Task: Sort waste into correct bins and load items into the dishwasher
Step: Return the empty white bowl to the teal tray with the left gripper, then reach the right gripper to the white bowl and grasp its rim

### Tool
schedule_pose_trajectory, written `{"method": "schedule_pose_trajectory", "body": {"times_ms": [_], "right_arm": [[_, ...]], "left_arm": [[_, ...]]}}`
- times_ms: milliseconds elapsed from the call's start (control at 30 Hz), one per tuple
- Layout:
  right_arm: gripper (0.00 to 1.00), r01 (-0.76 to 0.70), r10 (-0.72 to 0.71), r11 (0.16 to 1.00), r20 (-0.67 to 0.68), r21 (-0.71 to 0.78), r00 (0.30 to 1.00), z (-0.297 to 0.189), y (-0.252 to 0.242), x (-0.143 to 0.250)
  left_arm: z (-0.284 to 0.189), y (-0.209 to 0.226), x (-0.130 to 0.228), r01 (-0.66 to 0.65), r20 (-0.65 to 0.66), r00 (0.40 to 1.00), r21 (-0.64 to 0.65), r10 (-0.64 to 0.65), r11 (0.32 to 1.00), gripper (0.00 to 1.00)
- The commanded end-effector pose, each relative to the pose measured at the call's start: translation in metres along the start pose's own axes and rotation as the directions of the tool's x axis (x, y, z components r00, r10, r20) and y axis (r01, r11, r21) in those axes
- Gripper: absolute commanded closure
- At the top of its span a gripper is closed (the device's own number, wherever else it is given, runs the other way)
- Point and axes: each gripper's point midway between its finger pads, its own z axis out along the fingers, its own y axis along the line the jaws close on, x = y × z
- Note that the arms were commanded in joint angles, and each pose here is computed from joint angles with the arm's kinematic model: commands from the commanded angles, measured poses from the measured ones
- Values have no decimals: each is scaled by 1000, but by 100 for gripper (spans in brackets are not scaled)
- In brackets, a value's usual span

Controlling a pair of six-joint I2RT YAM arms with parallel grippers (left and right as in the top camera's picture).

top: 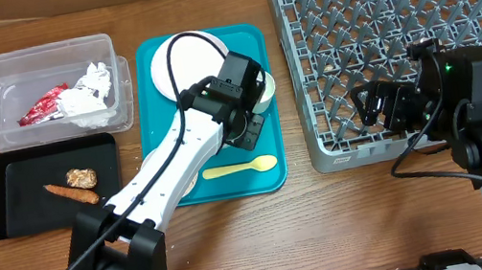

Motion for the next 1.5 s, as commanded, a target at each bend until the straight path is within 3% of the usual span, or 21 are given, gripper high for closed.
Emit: {"method": "schedule_pose_trajectory", "body": {"times_ms": [0, 267, 533, 833, 1133, 1167, 1200, 1267, 1367, 1467], "right_arm": [[0, 2, -2, 1000, 15, -4, 1000, -2, 3, -8], [0, 2, -2, 1000, 15, -5, 1000, 0, 2, -9], [0, 0, 0, 1000, 11, -4, 1000, 0, 2, -8], [0, 0, 0, 1000, 11, -4, 1000, 0, 2, -8], [0, 0, 1, 997, 13, -83, 1000, 1, 22, -10], [0, 7, -5, 995, 15, -102, 1000, 2, 28, -10], [0, 16, -14, 992, 20, -124, 1000, 3, 36, -11], [0, 38, -33, 983, 31, -180, 999, 5, 55, -12], [0, 68, -59, 968, 44, -241, 997, 14, 81, -14], [0, 48, -43, 972, 26, -230, 999, 36, 96, -10]], "left_arm": [[7, 4, 8, 113, -22, 993, -34, -114, 993, 96], [7, 4, 6, 238, -13, 971, -31, -239, 971, 96], [8, 3, 9, 260, -21, 965, -34, -260, 965, 82], [7, 5, 6, 266, -12, 964, -33, -266, 963, 82], [-57, 30, -10, 331, -32, 942, -59, -333, 942, 79], [-65, 35, -14, 342, -24, 939, -59, -344, 938, 74], [-71, 40, -17, 353, -15, 935, -60, -354, 934, 62], [-82, 54, -24, 403, 15, 915, -59, -403, 913, 47], [-88, 76, -29, 487, 45, 873, -50, -485, 872, 38], [-89, 95, -30, 549, 44, 835, -3, -548, 836, 37]]}}
